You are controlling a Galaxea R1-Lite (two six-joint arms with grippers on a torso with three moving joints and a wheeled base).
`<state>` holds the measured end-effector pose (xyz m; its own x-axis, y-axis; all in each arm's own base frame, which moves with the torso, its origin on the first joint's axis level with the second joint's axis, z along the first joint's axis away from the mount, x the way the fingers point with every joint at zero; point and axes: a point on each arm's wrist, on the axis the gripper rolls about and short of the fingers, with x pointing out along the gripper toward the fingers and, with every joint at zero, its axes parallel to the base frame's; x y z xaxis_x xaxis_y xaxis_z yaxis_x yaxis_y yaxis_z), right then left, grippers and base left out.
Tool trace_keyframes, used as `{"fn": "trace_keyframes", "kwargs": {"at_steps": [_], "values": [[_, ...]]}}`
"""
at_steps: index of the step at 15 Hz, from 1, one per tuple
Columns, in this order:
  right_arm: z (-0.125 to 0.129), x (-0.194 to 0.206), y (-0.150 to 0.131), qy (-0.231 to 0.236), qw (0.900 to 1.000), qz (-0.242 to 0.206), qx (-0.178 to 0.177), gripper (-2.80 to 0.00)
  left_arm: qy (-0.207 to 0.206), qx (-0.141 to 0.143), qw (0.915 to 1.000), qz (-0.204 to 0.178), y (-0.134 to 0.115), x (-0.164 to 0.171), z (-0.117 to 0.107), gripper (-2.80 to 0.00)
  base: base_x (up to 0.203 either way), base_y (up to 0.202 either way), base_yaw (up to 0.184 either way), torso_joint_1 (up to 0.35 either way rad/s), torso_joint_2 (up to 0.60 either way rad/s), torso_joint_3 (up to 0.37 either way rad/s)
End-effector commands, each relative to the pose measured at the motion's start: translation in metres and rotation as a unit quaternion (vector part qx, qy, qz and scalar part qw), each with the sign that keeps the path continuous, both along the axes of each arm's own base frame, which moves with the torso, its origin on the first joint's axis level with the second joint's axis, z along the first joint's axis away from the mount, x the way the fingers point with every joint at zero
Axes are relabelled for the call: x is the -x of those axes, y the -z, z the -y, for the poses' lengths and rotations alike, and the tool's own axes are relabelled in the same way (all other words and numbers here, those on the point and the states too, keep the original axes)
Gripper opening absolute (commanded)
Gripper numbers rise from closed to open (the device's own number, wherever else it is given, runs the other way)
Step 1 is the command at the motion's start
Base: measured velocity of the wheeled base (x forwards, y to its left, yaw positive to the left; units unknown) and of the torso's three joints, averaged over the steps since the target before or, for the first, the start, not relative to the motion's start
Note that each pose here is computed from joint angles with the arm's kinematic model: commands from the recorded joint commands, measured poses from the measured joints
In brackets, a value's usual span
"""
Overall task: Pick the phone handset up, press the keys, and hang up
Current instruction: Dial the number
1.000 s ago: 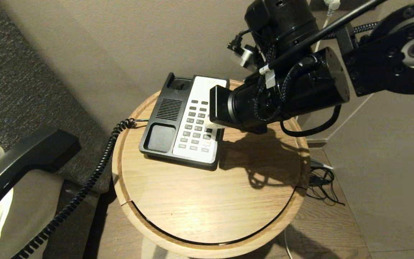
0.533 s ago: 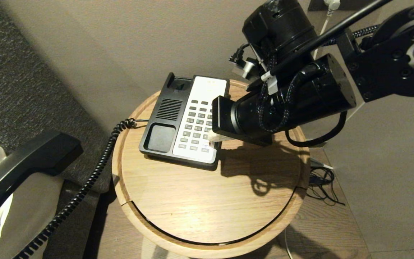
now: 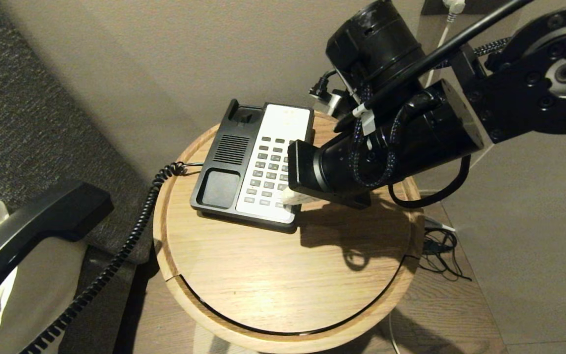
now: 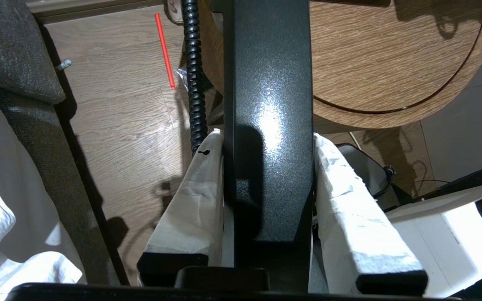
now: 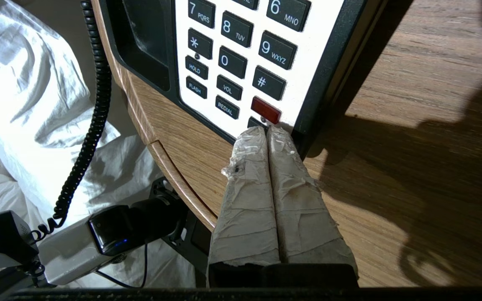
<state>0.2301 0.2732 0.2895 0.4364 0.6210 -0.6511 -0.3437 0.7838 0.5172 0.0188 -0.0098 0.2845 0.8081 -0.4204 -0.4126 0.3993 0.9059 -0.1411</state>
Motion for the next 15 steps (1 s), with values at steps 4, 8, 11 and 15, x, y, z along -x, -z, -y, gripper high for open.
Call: {"fn": "trace_keyframes", "kwargs": {"at_steps": [4,8,11,15], "values": [[-0.0041,-0.002,0.0054,-0.007,1.0,-0.011,0.001,-2.8,0.0,-0.001,1.0,-0.004,0.0008,-0.0004,0.0003,-2.8,0.0,0.0,0.0,0.0,0.0,0.0],[-0.0052,-0.0029,0.006,-0.008,1.0,-0.009,0.0,-2.8,0.0,-0.003,1.0,-0.006,0.0023,-0.0005,0.0003,-2.8,0.0,0.0,0.0,0.0,0.0,0.0],[-0.0063,-0.0047,0.0102,-0.008,1.0,-0.013,0.008,-2.8,0.0,-0.003,1.0,-0.007,0.003,-0.0007,0.0004,-2.8,0.0,0.0,0.0,0.0,0.0,0.0],[-0.0047,-0.0035,0.0113,-0.007,1.0,-0.014,0.014,-2.8,0.0,-0.004,1.0,-0.008,0.0037,-0.0005,0.0003,-2.8,0.0,0.0,0.0,0.0,0.0,0.0]]}}
